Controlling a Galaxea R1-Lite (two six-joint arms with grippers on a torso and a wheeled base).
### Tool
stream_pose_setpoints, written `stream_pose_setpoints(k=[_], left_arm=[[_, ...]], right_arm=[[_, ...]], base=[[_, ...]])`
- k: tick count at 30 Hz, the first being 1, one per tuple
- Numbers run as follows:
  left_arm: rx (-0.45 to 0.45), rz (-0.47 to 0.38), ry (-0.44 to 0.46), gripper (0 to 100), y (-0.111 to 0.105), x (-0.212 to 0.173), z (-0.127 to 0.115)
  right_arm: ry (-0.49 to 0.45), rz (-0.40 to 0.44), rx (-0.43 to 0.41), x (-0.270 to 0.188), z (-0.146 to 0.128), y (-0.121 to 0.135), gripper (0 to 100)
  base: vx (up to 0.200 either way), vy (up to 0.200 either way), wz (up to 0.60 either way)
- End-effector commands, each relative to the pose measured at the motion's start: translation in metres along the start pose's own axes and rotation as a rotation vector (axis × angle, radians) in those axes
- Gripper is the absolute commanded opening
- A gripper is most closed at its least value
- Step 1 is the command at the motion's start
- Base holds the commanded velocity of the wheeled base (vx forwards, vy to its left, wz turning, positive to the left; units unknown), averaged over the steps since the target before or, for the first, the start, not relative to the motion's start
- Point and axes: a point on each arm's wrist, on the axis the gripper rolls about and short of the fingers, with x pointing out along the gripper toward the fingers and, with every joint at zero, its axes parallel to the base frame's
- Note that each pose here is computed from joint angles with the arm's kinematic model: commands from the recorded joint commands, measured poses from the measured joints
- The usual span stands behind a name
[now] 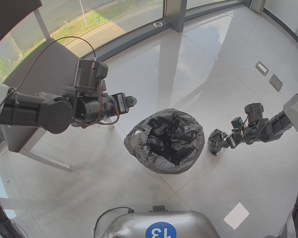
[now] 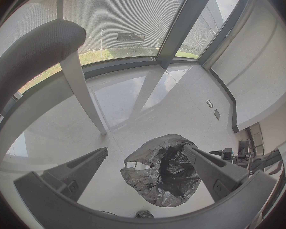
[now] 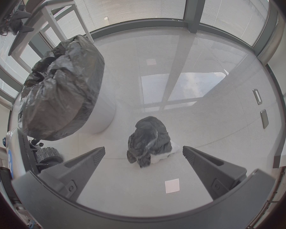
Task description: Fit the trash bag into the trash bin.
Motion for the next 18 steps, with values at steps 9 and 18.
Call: stream_pose_setpoints(k=[9,18], left_arm=[[0.015,0.001,0.008,100,0.001,0.002,-0.006],[0.014,-0.001,0.003,100,0.000,0.001,-0.005]], right_arm=[[0.009,0.011,-0.003,0.067,-0.006,-0.009,100],[-0.009,0.000,0.001,0.093,-0.003,-0.019,100]], base=[[0.000,0.000,0.00],[0.000,0.000,0.00]])
